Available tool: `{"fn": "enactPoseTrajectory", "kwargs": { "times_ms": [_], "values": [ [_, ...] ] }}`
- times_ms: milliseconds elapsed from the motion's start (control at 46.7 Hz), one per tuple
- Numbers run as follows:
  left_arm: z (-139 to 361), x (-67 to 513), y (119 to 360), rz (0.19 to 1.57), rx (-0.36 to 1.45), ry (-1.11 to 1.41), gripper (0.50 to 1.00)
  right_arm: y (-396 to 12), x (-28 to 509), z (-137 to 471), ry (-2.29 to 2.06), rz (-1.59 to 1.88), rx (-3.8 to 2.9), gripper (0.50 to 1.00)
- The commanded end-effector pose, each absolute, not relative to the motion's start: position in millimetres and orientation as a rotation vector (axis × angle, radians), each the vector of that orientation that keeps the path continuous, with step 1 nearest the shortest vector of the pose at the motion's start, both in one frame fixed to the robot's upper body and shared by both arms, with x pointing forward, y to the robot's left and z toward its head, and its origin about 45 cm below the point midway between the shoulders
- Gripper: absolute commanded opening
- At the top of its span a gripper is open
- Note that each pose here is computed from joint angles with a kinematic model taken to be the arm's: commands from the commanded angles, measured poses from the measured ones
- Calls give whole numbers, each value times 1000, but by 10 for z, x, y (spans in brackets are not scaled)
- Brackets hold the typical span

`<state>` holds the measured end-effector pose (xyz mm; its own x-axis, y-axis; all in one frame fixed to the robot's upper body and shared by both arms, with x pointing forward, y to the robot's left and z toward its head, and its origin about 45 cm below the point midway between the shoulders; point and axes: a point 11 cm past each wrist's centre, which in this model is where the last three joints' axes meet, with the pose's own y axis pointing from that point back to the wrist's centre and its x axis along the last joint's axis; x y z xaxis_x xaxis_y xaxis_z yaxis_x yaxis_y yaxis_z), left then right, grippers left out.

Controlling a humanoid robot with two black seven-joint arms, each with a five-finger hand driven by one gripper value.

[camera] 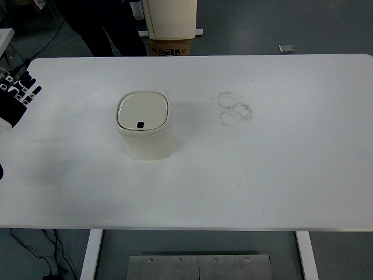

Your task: Open trash can

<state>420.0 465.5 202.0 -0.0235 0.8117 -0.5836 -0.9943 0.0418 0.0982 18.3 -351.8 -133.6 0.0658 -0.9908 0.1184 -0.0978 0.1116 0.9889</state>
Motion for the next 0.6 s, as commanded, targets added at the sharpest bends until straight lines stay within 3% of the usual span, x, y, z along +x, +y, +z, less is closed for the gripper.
{"fn": "enactPoseTrajectory", "kwargs": {
  "times_ms": [0, 579],
  "values": [
    [2015, 4200, 4659, 1509, -400, 573, 1000, -3523, 181, -1335, -1276, -1024, 1223, 991],
    [2020, 4203, 4671, 1517, -405, 575, 1000, -3518, 183, -1336, -1276, -1025, 1224, 991]
  ]
}}
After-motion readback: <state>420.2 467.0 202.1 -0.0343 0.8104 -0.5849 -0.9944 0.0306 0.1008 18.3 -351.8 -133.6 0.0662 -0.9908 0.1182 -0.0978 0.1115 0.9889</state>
